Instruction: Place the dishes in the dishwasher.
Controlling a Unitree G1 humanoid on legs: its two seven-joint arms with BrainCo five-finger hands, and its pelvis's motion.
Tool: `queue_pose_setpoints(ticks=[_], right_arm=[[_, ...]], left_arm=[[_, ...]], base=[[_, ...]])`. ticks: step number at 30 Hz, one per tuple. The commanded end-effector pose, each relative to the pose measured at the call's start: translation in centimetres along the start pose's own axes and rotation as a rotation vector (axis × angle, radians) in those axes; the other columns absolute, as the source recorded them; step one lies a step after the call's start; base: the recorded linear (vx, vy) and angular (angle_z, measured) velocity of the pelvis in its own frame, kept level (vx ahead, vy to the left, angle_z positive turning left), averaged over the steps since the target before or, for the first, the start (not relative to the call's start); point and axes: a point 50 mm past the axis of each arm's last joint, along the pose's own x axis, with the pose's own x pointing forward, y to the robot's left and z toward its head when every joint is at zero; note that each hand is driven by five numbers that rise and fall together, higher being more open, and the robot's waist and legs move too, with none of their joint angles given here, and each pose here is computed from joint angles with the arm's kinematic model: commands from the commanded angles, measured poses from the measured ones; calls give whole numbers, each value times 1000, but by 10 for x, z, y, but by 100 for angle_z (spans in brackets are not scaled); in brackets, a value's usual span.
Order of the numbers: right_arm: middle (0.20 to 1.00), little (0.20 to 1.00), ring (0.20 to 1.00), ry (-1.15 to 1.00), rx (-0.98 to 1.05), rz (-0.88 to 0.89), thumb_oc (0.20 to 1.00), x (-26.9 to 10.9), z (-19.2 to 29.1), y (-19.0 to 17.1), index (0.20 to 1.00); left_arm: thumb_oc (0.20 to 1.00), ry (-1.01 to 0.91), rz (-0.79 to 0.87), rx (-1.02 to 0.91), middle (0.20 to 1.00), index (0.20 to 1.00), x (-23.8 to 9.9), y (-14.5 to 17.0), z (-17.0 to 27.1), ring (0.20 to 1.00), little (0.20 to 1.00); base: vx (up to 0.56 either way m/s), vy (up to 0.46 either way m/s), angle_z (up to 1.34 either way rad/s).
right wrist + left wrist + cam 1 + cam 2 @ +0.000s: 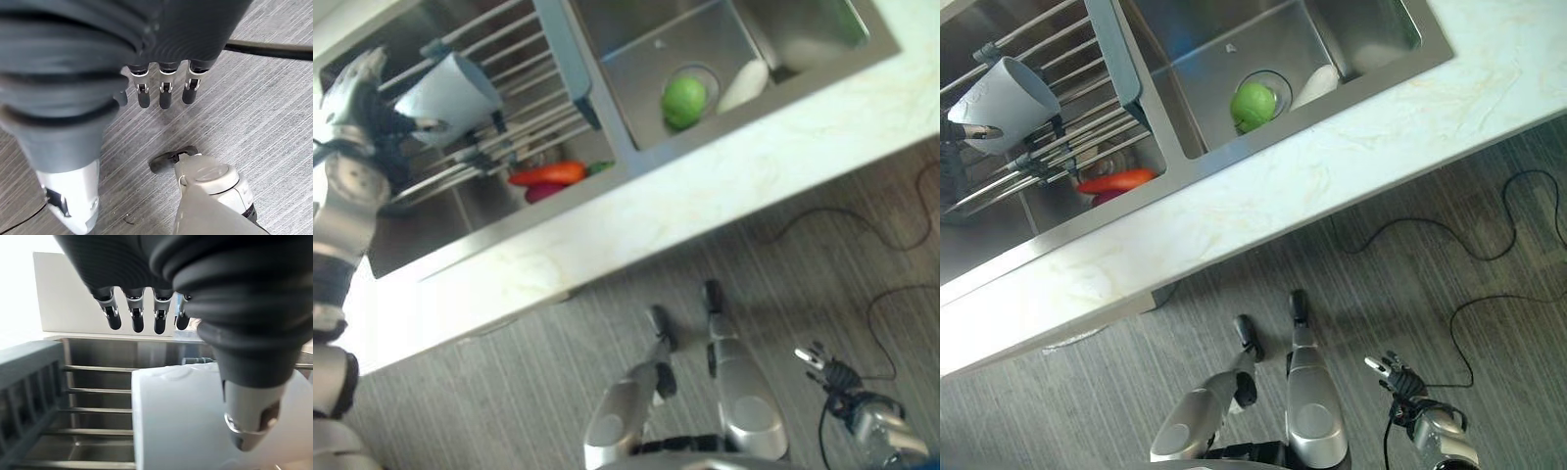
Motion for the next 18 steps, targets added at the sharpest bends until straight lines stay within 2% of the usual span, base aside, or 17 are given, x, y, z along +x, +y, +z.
queue_pose_setpoints(ticks=[1,10,11,12,18], right_arm=[[1000,1000,1000,27,4,-39,1000,-15,-13,-19,1000],[1000,1000,1000,4,-14,-53,1000,-16,-5,-26,1000],[1000,1000,1000,-2,-27,-54,1000,-17,-4,-27,1000],[1000,1000,1000,-8,-33,-55,1000,-17,-2,-27,1000],[1000,1000,1000,-15,-45,-65,1000,-19,2,-32,1000]], left_arm=[[1000,24,132,64,1000,1000,10,42,-2,1000,1000],[1000,-28,-126,7,1000,1000,12,17,12,1000,1000],[667,-22,-165,-10,667,667,11,12,12,667,667],[1000,-8,-186,-18,1000,1000,11,9,11,1000,1000],[1000,53,-264,-45,1000,1000,9,-1,0,1000,1000]], base=[[10,18,-5],[3,31,-8],[3,51,-7],[-2,58,-7],[-8,45,-4]])
